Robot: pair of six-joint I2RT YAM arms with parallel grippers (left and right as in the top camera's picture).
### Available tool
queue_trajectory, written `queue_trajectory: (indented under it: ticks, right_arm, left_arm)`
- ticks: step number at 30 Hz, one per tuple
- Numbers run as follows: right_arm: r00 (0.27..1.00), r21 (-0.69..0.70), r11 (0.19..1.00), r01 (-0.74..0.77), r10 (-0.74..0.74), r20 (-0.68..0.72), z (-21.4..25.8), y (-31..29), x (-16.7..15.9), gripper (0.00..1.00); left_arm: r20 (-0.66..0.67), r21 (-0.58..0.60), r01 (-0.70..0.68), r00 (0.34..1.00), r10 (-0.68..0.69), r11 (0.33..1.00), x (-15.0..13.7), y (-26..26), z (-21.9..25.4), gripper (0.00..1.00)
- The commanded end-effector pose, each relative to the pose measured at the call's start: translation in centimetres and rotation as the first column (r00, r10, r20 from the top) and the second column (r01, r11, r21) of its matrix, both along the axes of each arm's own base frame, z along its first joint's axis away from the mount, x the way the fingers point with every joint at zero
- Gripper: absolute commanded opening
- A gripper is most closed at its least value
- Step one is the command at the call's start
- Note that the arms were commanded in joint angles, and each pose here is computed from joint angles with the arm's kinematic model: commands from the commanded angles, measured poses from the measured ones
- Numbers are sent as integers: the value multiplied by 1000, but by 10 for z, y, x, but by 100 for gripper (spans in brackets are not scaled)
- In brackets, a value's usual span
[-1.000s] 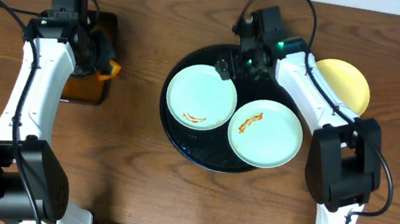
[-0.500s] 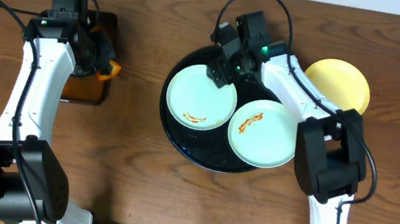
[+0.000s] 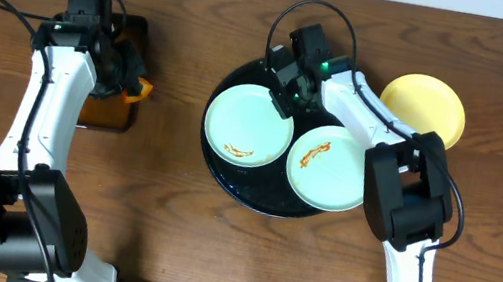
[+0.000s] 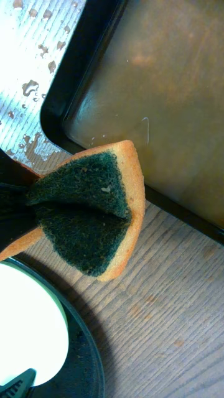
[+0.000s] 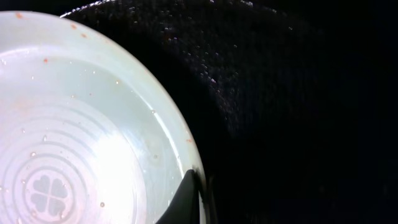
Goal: Clean dirty plates on tray and stack at the side
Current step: 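Move the right gripper to the upper pale green plate and grip its rim, then bring the sponge with the left gripper and scrub the held green plate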
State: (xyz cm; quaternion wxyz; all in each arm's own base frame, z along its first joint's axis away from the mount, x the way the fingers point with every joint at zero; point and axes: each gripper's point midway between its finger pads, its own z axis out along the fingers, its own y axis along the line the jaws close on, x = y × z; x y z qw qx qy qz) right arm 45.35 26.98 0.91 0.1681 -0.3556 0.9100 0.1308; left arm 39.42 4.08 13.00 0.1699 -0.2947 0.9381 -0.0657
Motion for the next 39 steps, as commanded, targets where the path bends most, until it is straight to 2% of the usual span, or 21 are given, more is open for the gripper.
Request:
queue_trajectory:
  ticks: [1,4,7,11,14,18,24,29,33,39]
  right_arm:
    - [990,-52,991,122,-126,-70,-12,-9,-9,1]
    - [962,-75,969,237,-245,-122,-15,-15,-15,1]
    - [897,-111,916,385,-400,-186,-18,-24,-23,1]
    - [784,-163,820,548,-572,-241,-20,-34,-33,1]
    - [705,-194,756,625,-654,-274,-21,-38,-39,1]
    - [652,-202,710,675,-702,-287,-21,-38,-40,1]
    - [638,-205,698,686,-713,-291,-22,-37,-42,2]
    - [637,-198,696,690,-714,-292,-21,-36,-40,2]
    - [638,-195,696,691,-713,-291,-21,-36,-39,2]
    - [638,-192,697,691,-713,-289,-21,-35,-39,2]
  left_arm:
    - [-13,-1,10,1000,-10,1000,-1,-1,-5,8]
    - [-14,-22,19,1000,-20,1000,-1,-5,-5,8]
    - [-4,-99,67,998,-68,993,0,-27,-4,8]
    - [-3,-102,117,993,-118,988,0,-47,-4,8]
    - [-3,-102,171,985,-173,980,-1,-69,-3,8]
    - [-2,-102,255,967,-256,962,-4,-103,-4,8]
    - [12,-99,341,940,-341,935,-4,-139,-9,8]
    - [-14,-108,365,929,-369,925,1,-157,-31,8]
    - [-56,-139,329,939,-339,934,6,-174,-61,8]
    - [-43,-200,339,934,-354,919,13,-211,-85,8]
